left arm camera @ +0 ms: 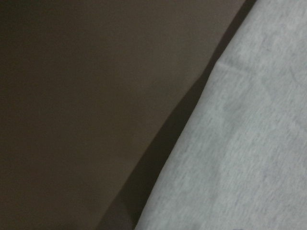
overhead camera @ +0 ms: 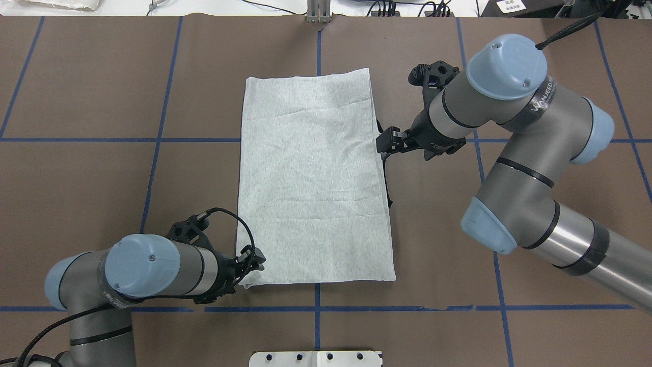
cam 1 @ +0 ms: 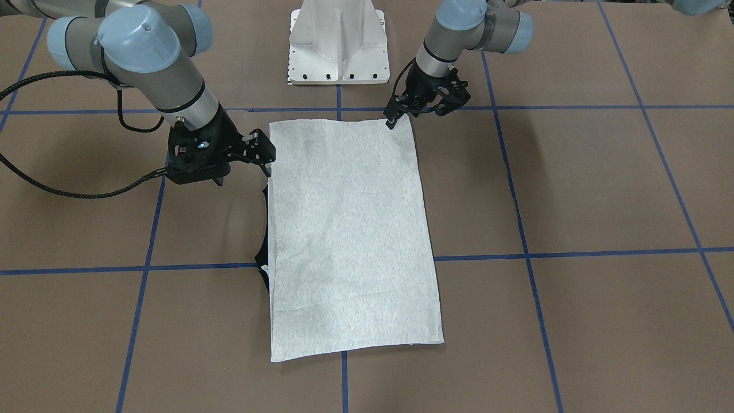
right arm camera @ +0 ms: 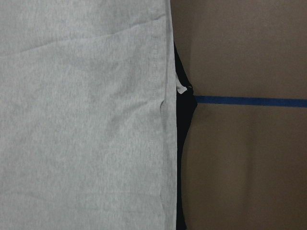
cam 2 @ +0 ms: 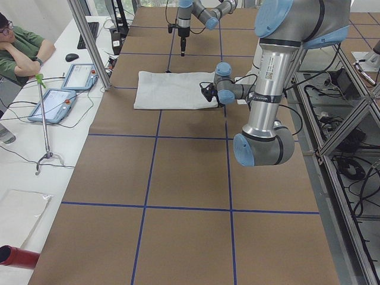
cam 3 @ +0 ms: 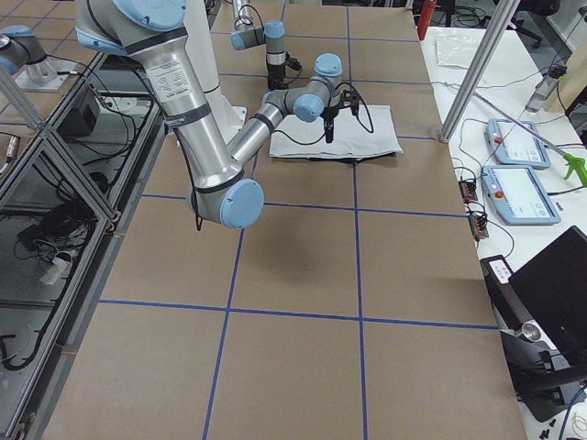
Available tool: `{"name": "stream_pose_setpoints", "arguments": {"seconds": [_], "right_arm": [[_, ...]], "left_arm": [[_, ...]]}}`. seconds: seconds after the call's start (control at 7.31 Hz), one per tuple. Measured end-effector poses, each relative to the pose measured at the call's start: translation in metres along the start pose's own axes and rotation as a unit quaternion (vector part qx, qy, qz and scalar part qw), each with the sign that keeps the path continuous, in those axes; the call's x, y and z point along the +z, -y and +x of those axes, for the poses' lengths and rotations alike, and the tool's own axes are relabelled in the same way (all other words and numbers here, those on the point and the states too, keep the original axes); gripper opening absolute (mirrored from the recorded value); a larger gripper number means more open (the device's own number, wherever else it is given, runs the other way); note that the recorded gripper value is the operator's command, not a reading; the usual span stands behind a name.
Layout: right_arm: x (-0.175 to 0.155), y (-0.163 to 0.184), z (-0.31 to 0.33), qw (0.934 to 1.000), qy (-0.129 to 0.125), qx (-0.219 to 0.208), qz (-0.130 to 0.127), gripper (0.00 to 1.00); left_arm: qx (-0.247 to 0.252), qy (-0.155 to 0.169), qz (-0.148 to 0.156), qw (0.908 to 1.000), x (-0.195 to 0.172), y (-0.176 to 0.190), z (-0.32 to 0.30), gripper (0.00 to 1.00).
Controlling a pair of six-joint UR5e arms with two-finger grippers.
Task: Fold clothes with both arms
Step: 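Lower the left gripper to the near shirt corner while the right holds the far edge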
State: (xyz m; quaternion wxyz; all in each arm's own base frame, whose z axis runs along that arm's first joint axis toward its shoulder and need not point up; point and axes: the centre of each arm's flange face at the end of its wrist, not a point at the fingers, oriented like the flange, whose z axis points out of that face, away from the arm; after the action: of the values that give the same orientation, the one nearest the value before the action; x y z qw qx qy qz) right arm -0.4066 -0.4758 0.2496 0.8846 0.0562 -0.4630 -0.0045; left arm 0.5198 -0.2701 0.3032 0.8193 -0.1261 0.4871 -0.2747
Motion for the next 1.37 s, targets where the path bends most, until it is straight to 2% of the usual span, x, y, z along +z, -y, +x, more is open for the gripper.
{"name": "stream_pose_setpoints", "arguments": {"seconds": [0.41, 0.68, 0.82, 1.09, 1.23, 1.37], "right_arm": [[0.0014, 0.0004, 0.001, 1.0, -0.002, 0.001, 0.0, 1.0], [0.0026, 0.0008, 0.0019, 1.0, -0.003, 0.001, 0.0, 1.0], [0.0034, 0.0005, 0.0033, 1.0, -0.004, 0.002, -0.001, 1.0], [0.0051, -0.0006, 0.0058, 1.0, -0.006, 0.003, -0.002, 1.0], [0.0054, -0.0008, 0.0062, 1.0, -0.006, 0.003, -0.002, 1.0], [0.0056, -0.0009, 0.0066, 1.0, -0.007, 0.003, -0.002, 1.0]], "left_arm": [[-0.006, 0.007, 0.002, 1.0, 0.0043, 0.0019, -0.0038, 0.71], [-0.007, 0.009, 0.003, 0.9999, 0.0062, 0.0028, -0.0049, 0.63], [-0.007, 0.008, 0.002, 0.9999, 0.006, 0.0021, -0.0036, 0.47], [-0.007, 0.006, 0.002, 1.0, 0.0056, 0.0013, -0.002, 0.38], [-0.007, 0.006, 0.002, 1.0, 0.0054, 0.001, -0.0015, 0.37], [-0.007, 0.006, 0.002, 1.0, 0.0054, 0.001, -0.0014, 0.3]]}}
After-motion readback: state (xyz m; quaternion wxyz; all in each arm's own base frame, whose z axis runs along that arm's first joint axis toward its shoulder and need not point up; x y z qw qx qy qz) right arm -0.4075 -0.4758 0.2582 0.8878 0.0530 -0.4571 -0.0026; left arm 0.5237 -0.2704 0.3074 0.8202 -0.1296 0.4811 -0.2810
